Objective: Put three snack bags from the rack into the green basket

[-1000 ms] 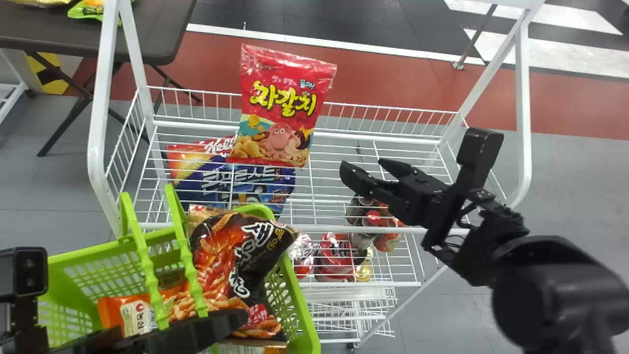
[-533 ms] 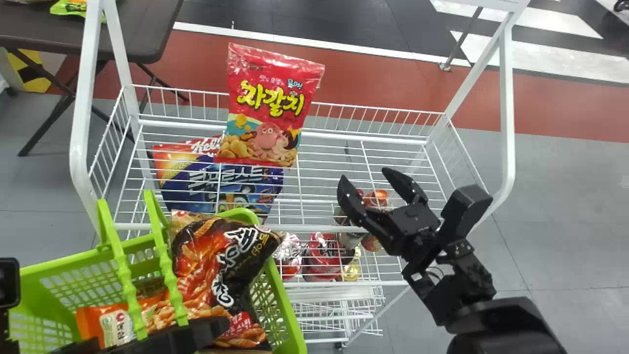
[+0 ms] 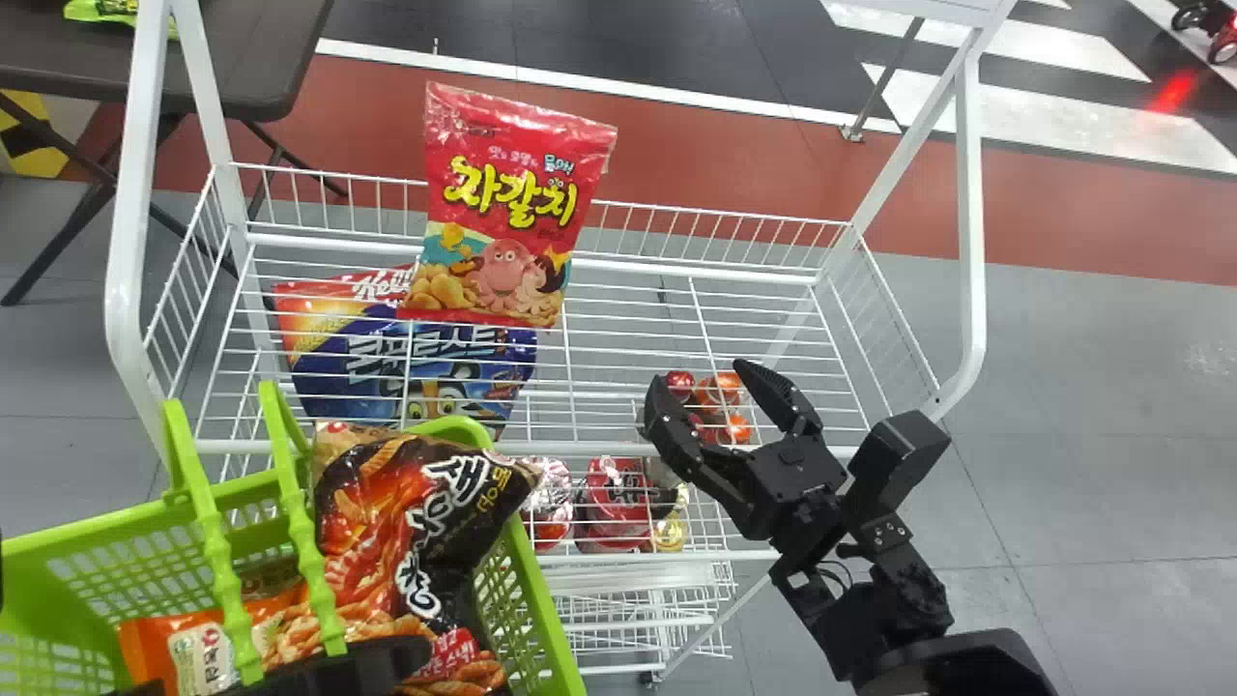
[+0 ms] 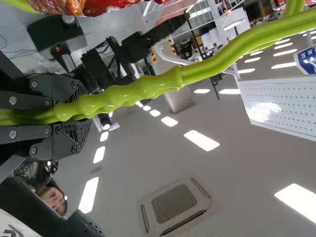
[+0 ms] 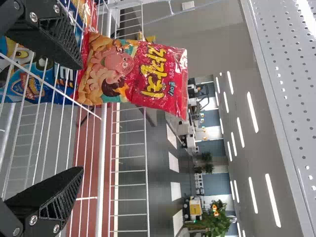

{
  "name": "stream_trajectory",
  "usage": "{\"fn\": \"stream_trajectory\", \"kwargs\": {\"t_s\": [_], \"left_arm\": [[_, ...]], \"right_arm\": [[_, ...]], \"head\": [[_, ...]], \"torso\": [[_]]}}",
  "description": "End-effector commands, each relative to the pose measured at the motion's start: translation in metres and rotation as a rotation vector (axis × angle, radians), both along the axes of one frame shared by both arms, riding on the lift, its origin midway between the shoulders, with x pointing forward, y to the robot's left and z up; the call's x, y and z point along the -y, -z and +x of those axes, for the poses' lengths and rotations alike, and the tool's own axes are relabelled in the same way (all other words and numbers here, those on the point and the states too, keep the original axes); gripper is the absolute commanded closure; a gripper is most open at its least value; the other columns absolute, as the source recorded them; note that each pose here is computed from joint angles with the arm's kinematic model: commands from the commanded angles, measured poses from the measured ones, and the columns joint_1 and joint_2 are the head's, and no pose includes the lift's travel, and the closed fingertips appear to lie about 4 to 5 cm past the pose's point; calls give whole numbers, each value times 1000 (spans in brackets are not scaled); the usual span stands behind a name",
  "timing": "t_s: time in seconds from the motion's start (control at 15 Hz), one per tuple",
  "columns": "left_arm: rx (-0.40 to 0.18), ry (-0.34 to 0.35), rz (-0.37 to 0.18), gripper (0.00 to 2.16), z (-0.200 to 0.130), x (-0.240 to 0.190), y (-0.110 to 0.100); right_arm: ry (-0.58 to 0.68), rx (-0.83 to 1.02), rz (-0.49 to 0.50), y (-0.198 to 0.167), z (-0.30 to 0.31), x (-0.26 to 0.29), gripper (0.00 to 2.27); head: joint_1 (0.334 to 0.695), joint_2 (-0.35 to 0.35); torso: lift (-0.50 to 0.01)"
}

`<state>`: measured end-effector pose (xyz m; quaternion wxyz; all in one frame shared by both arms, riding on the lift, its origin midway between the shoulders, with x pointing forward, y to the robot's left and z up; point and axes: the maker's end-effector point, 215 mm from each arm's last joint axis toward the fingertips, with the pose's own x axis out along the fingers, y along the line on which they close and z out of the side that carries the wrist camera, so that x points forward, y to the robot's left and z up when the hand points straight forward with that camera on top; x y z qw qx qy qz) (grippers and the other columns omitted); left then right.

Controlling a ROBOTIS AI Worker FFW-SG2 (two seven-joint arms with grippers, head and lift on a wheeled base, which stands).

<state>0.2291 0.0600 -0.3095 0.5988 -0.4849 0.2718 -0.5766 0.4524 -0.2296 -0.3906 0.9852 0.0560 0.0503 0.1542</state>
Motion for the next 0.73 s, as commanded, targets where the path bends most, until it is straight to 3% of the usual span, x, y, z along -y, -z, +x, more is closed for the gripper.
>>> {"fn": "stream_trajectory", "kwargs": {"t_s": [0.0,0.67], "left_arm": [[-2,1,-3,2148,0,1,-1],[4,7,-6,2148,3,2,-4]], "right_arm": [[5,-6,-1,2,-5,2,87],[21,-8,-2,2,-8,3,87]], "head": [[695,-283],[695,-296]], "torso": [[0],[0]]}}
